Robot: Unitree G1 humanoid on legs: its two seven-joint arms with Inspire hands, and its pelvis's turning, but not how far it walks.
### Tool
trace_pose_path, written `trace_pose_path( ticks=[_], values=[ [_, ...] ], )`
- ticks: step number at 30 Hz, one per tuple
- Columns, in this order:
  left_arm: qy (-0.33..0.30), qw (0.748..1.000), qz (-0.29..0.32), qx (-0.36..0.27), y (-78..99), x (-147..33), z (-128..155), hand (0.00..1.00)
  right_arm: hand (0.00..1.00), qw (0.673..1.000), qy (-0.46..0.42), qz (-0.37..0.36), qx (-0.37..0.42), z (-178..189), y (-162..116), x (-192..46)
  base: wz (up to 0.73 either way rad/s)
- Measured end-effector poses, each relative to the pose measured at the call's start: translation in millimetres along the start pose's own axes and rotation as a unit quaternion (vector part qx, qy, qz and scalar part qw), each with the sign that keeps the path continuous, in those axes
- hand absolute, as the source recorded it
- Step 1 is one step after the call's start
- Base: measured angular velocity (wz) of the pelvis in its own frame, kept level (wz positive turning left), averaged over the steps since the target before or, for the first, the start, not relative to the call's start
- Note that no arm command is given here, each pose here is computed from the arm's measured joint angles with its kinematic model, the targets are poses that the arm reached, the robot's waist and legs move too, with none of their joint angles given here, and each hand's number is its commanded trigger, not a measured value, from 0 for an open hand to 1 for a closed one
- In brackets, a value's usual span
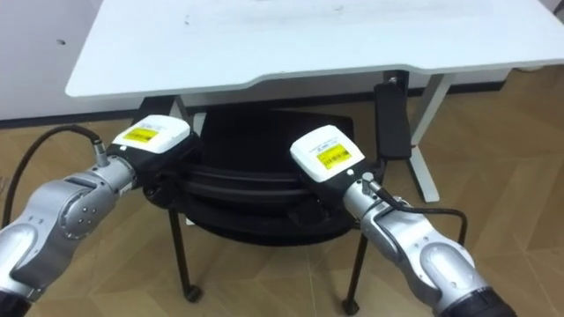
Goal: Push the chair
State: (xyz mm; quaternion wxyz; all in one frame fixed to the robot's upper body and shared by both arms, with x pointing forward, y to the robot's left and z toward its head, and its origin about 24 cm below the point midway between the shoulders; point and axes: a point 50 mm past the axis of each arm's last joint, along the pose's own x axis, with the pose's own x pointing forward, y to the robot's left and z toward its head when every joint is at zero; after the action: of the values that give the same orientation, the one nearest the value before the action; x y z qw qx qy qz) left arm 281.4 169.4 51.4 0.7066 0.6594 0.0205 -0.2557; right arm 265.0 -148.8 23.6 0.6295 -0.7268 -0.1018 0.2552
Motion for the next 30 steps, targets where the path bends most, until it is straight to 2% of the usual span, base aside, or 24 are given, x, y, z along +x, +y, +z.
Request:
trace_pose_path(
  ticks=[15,30],
  values=[
    [0.009,1.0,0.001,-0.017,-15.0,-5.6,3.8,1.0,1.0,1.0,0.0,0.017,0.005,3.7,9.3,-6.9,0.08],
    [0.004,1.0,0.006,-0.008,-10.4,-6.4,9.9,1.0,1.0,1.0,0.008,0.012,0.02,4.5,14.0,-12.3,0.02]
  ],
)
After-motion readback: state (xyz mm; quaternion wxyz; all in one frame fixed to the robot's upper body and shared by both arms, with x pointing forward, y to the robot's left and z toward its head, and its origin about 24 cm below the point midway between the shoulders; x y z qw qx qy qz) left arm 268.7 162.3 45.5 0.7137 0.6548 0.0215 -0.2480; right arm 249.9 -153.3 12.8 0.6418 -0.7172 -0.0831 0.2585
